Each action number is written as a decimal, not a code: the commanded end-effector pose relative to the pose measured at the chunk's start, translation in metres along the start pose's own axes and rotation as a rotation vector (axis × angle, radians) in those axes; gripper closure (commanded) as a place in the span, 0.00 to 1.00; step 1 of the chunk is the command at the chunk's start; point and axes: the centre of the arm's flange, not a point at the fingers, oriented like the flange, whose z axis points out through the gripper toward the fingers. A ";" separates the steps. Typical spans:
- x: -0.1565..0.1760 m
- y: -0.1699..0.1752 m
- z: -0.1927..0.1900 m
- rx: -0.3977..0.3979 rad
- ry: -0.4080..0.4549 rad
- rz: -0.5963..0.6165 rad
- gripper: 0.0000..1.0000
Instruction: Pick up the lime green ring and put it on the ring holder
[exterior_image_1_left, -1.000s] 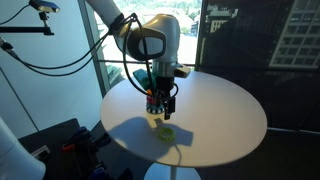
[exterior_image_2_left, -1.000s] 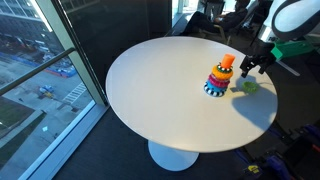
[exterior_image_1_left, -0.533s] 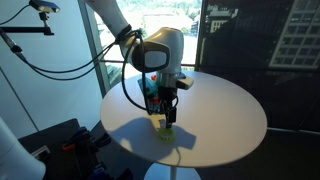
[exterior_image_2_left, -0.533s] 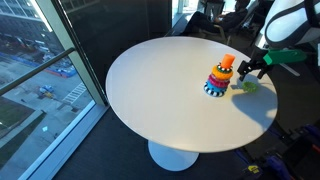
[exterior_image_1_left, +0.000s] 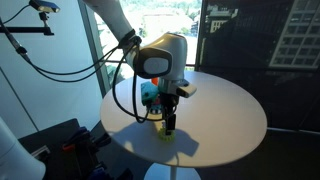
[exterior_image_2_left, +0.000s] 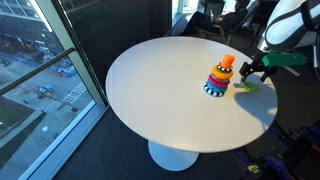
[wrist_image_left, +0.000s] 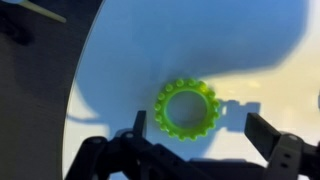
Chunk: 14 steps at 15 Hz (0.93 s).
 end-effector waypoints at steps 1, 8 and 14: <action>0.006 0.007 0.010 0.002 0.014 0.081 0.00; 0.008 0.005 0.028 0.030 0.017 0.135 0.00; 0.007 0.007 0.031 0.049 0.021 0.160 0.00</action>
